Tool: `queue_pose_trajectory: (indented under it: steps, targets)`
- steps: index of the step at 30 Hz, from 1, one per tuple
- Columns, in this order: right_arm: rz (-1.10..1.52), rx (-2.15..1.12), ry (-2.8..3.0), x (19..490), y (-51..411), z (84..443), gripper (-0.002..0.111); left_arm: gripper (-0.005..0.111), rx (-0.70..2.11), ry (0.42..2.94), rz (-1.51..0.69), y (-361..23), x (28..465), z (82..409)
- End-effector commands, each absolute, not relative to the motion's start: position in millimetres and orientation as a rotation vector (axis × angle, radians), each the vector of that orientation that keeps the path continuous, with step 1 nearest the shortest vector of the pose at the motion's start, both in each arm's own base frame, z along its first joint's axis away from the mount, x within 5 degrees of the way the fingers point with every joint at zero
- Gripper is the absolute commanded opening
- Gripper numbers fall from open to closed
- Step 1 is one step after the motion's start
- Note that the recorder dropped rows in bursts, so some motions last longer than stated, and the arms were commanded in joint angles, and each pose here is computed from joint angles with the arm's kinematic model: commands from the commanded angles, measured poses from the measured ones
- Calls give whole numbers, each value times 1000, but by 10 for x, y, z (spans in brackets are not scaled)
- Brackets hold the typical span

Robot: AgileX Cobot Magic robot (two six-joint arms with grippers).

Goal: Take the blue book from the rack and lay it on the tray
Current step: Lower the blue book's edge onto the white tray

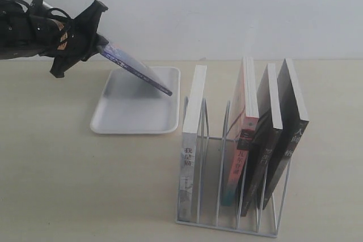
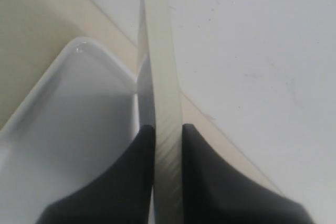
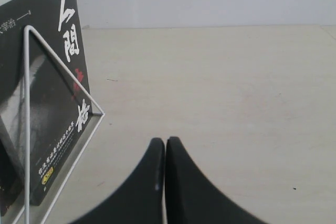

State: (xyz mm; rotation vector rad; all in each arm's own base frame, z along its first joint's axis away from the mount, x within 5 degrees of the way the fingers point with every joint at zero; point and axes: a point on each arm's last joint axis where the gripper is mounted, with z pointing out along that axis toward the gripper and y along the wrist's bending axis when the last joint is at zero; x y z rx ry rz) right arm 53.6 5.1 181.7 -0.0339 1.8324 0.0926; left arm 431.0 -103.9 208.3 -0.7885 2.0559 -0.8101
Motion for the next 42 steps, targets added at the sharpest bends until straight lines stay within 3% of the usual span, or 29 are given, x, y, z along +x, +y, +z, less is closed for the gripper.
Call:
queue_pose_trajectory:
  steps: [1, 14, 22, 24, 42]
  targets:
    - [87, -28, 1817, 535, 46, 1831, 0, 4, -757, 2030, -908, -1107, 4316, 2180]
    - [87, -28, 1817, 535, 46, 1831, 0, 7, -693, 2043, -893, -1119, 4314, 2180]
    - [87, -28, 1817, 535, 46, 1831, 0, 48, -693, 2043, -892, -1119, 4314, 2180]
    - [87, -28, 1817, 535, 46, 1831, 0, 52, -687, 2044, -889, -1119, 4314, 2180]
    - [87, -28, 1817, 535, 46, 1831, 0, 53, -544, 2125, -954, -1197, 4201, 2058]
